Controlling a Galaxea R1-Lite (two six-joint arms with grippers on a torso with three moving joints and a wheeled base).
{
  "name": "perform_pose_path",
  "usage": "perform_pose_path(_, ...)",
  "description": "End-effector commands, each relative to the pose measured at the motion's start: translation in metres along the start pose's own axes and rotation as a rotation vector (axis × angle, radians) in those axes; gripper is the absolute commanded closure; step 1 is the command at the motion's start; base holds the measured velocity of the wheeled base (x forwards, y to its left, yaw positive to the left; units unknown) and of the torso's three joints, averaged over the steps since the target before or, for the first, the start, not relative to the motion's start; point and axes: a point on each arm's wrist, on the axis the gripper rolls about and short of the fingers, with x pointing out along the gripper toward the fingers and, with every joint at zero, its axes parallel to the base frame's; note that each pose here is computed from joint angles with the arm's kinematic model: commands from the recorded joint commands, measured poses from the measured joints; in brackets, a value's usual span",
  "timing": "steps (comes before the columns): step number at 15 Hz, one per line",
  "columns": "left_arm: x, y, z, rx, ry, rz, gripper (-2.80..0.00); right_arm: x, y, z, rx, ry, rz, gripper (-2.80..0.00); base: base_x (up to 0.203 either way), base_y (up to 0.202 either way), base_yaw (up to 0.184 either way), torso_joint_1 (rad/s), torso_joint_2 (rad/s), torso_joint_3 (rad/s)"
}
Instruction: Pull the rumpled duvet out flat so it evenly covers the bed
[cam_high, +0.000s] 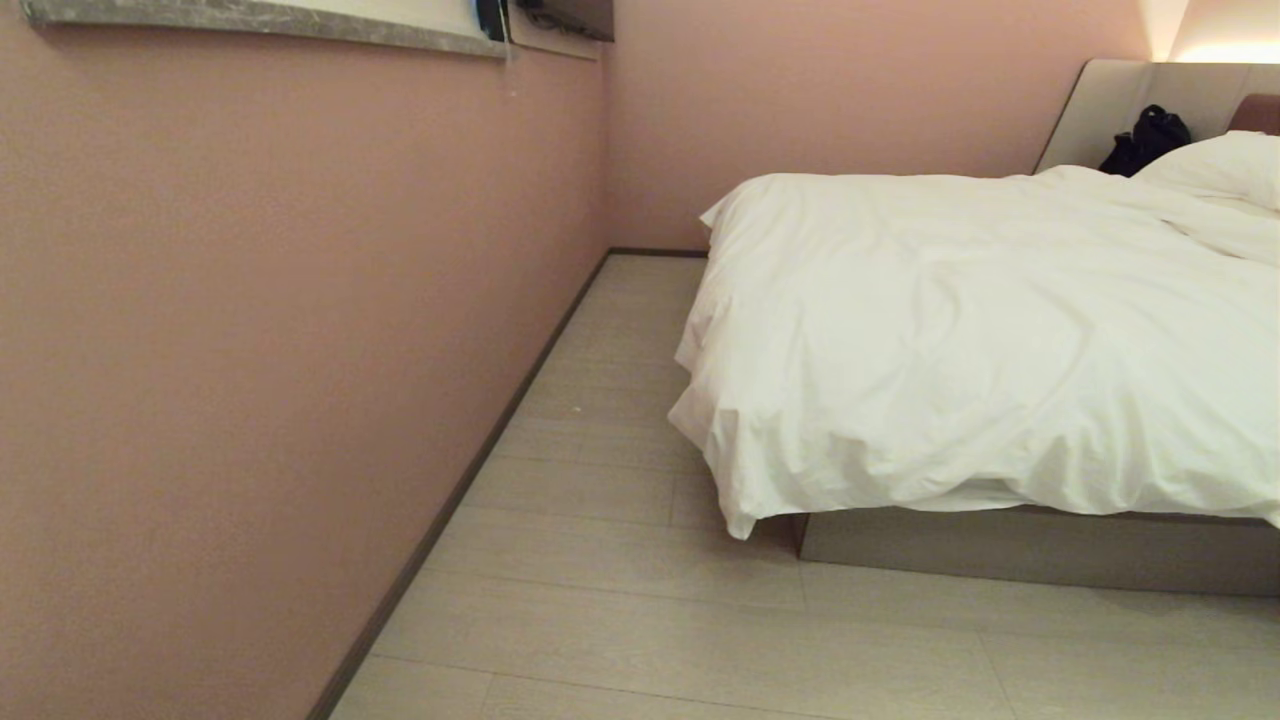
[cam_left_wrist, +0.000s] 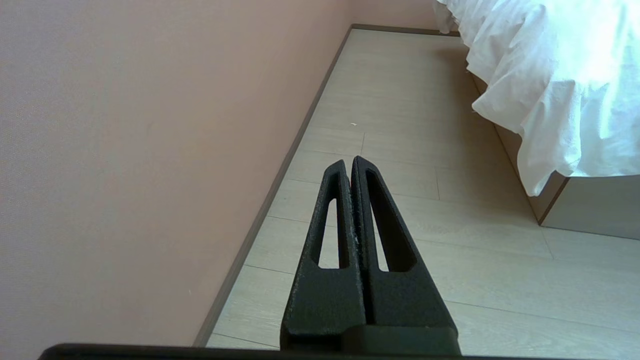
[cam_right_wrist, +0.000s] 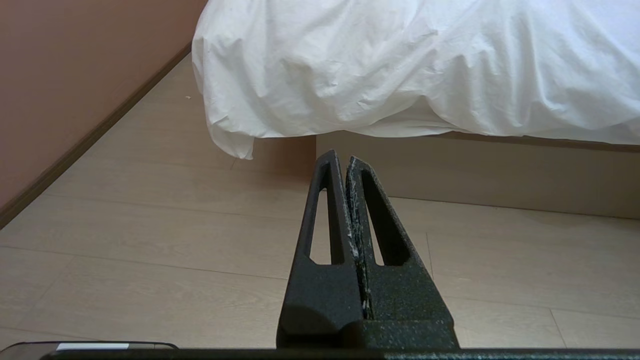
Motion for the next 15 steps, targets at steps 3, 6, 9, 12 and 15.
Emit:
perform_pose_path(3, 0.0000, 0.0000, 0.0001, 0.000, -0.001, 0.000, 0.00, 0.0000, 0.0000, 0.0001, 0.000, -0.001, 0.002, 0.00, 0.000, 0.000, 0.000, 0.000, 0.00, 0.000)
perform_pose_path(6, 0.0000, 0.0000, 0.0001, 0.000, -0.001, 0.000, 0.00, 0.0000, 0.0000, 0.0001, 0.000, -0.001, 0.001, 0.00, 0.000, 0.000, 0.000, 0.000, 0.00, 0.000)
perform_pose_path(9, 0.0000, 0.0000, 0.0001, 0.000, -0.001, 0.000, 0.00, 0.0000, 0.0000, 0.0001, 0.000, -0.001, 0.000, 0.00, 0.000, 0.000, 0.000, 0.000, 0.00, 0.000)
perform_pose_path(12, 0.0000, 0.0000, 0.0001, 0.000, -0.001, 0.000, 0.00, 0.0000, 0.0000, 0.0001, 0.000, -0.001, 0.001, 0.00, 0.000, 0.000, 0.000, 0.000, 0.00, 0.000)
perform_pose_path(15, 0.0000, 0.0000, 0.0001, 0.000, -0.001, 0.000, 0.00, 0.0000, 0.0000, 0.0001, 0.000, -0.001, 0.000, 0.00, 0.000, 0.000, 0.000, 0.000, 0.00, 0.000)
